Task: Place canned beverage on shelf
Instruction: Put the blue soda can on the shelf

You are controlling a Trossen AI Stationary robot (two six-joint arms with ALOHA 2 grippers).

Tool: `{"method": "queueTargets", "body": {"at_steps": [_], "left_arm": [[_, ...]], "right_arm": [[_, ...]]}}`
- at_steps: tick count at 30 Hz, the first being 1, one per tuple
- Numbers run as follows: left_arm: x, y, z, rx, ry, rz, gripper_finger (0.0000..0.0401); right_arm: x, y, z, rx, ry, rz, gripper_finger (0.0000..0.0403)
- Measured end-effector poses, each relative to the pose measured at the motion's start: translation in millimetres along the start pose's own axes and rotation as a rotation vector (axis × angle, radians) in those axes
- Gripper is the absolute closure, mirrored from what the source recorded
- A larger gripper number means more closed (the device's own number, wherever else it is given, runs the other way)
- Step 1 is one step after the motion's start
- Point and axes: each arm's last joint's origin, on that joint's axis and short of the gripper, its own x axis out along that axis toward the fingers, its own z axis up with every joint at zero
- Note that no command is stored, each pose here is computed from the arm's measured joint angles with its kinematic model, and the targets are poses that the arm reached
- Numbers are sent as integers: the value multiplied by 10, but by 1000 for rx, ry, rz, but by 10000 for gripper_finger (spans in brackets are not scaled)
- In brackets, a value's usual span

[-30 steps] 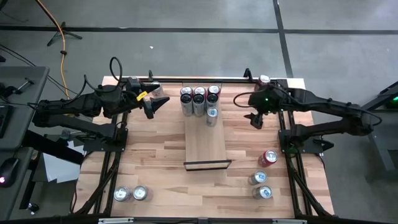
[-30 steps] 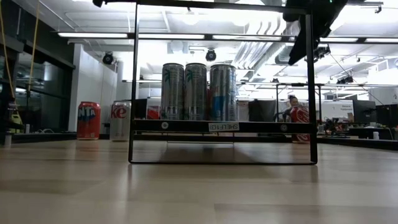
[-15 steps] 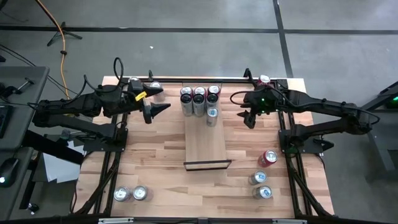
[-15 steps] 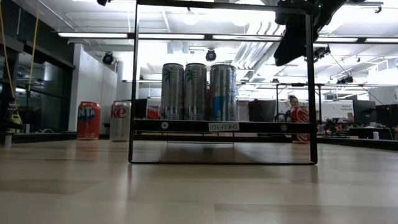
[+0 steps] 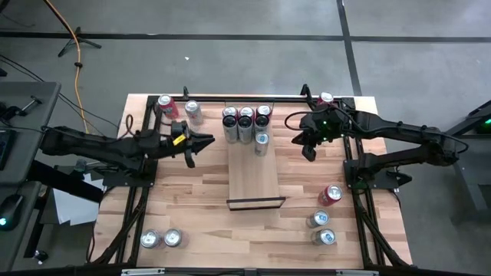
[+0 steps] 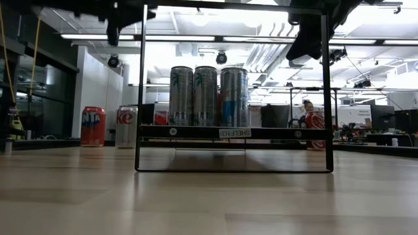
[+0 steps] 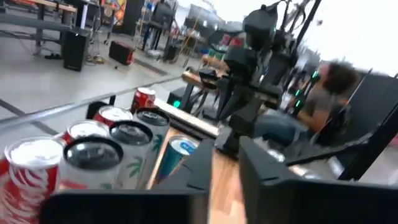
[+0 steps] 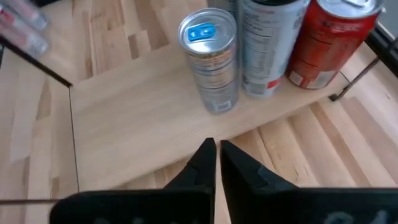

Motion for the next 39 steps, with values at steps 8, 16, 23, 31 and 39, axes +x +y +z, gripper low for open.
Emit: {"method": "queueTargets", "body": {"at_steps": [8, 16, 23, 31, 39], "left_arm": [[-102, 132, -262, -38, -52, -41, 390], [-101, 134, -268, 58, -48, -39, 390], [-100, 137, -271, 60, -47, -31, 389], [-114, 112, -150, 42, -176, -18, 400], [-127, 113, -78, 85, -257, 28, 400]], "right_arm": [[0, -10, -11, -128, 12, -23, 402], [29, -35, -44, -52, 16, -82, 402], [424, -99, -356, -55, -61, 11, 403], [664, -203, -541, -19, -329, -78, 403], [904, -265, -570, -23, -316, -73, 403]]}}
